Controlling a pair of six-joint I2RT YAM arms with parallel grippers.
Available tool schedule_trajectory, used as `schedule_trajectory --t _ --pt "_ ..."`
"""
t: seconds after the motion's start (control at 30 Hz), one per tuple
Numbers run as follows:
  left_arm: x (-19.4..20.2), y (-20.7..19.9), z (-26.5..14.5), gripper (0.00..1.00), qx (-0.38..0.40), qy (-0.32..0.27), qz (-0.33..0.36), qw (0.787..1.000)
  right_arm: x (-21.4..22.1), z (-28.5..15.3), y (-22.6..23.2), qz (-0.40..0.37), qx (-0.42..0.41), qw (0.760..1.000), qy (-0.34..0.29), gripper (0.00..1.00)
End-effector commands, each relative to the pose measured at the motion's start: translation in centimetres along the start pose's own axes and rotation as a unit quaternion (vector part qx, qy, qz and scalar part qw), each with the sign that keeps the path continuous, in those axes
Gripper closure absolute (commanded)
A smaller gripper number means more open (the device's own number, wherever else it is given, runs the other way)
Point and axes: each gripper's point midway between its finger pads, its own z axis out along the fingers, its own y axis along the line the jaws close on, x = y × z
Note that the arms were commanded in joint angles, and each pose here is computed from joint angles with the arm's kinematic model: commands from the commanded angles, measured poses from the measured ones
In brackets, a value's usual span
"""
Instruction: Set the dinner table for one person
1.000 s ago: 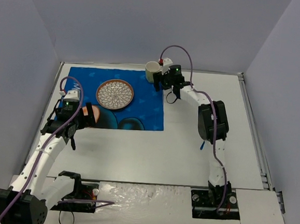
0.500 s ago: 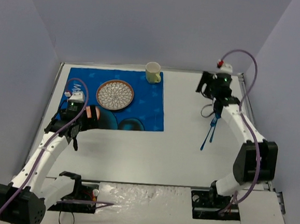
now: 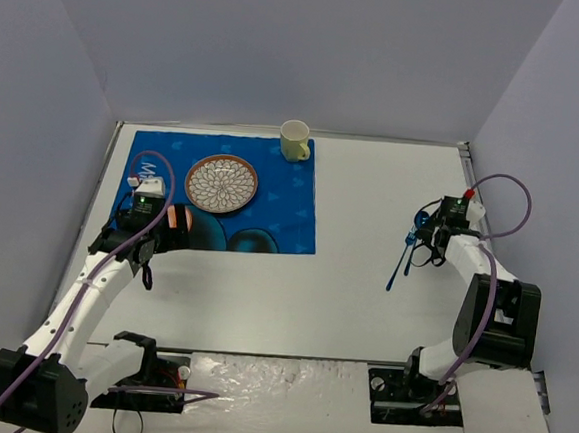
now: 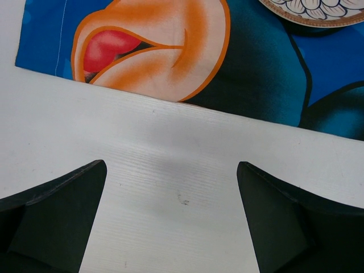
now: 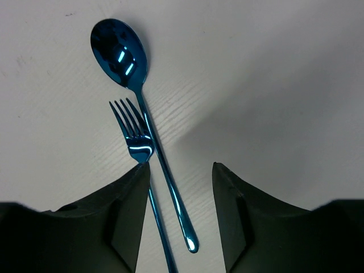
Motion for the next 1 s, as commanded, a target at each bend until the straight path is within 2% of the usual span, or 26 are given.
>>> schedule_trajectory --t 0.0,0.33,0.73,0.97 --pt "-3.0 0.1 -0.7 0.03 -0.003 -0.053 -0.007 0.999 0.2 0.2 -0.3 0.005 -0.001 1.0 -0.006 0.57" --pt "-3.2 -0.2 -0.9 0.03 0.01 -0.057 -0.017 0.998 0.9 0.4 -0.1 -0.051 -0.021 0.998 0.011 0.62" --pt "-2.9 -0.8 -0.7 0.03 0.025 -0.048 -0.02 0.998 1.6 1.3 1.8 -0.067 -0.057 0.995 0.05 0.65" --pt "-2.7 -1.7 -1.0 0.03 0.047 -0.04 -0.026 0.998 2.1 2.4 0.8 -0.072 -0.021 0.995 0.061 0.67"
